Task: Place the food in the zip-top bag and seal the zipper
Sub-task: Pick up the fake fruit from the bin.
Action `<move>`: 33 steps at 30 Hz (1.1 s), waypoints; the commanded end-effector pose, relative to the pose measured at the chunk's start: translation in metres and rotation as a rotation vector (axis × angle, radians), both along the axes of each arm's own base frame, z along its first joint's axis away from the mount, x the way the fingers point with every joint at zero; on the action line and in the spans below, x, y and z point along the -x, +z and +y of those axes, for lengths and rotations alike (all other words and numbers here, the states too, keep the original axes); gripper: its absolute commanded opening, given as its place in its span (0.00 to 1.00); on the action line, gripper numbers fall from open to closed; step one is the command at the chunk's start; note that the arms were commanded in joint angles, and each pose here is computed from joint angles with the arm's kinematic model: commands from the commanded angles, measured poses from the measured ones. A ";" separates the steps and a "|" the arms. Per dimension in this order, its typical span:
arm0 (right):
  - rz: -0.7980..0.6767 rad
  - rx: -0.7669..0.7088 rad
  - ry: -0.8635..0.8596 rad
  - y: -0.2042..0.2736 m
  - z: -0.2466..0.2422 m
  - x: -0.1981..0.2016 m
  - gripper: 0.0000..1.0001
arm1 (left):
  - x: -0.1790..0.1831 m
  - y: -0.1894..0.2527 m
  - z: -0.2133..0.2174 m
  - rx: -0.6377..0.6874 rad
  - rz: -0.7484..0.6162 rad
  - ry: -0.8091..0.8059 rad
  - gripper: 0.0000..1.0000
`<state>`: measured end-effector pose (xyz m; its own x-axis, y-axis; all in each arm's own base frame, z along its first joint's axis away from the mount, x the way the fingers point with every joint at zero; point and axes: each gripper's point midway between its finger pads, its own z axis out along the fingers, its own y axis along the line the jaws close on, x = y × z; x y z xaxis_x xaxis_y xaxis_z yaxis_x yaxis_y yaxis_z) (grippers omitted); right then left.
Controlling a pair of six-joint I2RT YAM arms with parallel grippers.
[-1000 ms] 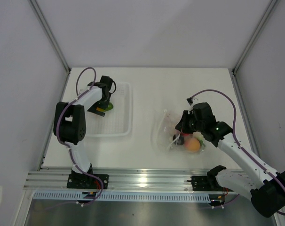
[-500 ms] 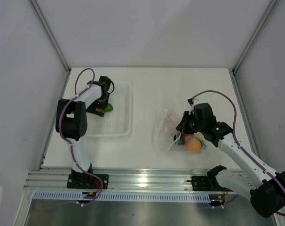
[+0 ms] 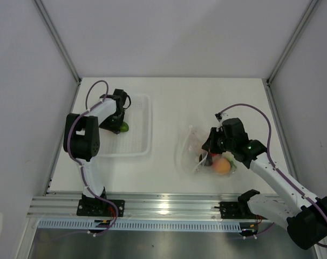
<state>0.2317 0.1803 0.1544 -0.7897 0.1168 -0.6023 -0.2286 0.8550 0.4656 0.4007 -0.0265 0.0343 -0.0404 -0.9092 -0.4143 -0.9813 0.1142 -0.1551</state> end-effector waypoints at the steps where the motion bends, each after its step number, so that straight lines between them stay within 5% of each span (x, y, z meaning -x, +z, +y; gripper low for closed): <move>1: -0.030 -0.027 -0.002 0.010 0.003 -0.004 0.00 | 0.002 0.019 0.007 -0.009 -0.049 0.002 0.53; 6: -0.028 -0.038 -0.003 0.013 0.004 -0.003 0.00 | 0.004 0.019 0.002 0.023 -0.062 -0.021 0.29; 12: -0.035 -0.030 -0.017 0.016 0.000 -0.002 0.00 | 0.009 0.024 -0.002 0.043 -0.070 -0.045 0.16; 17: -0.034 -0.035 -0.020 0.017 0.001 -0.001 0.00 | 0.013 0.039 -0.001 0.032 -0.099 -0.086 0.14; 21: -0.037 -0.043 -0.017 0.019 0.004 0.000 0.00 | 0.016 0.060 -0.001 0.013 -0.145 -0.137 0.01; 28: -0.032 -0.039 -0.015 0.018 0.008 -0.002 0.00 | 0.022 0.096 -0.018 -0.018 -0.248 -0.376 0.00; 33: -0.036 -0.044 -0.008 0.021 0.012 -0.002 0.00 | 0.003 0.155 -0.060 -0.082 -0.579 -0.713 0.01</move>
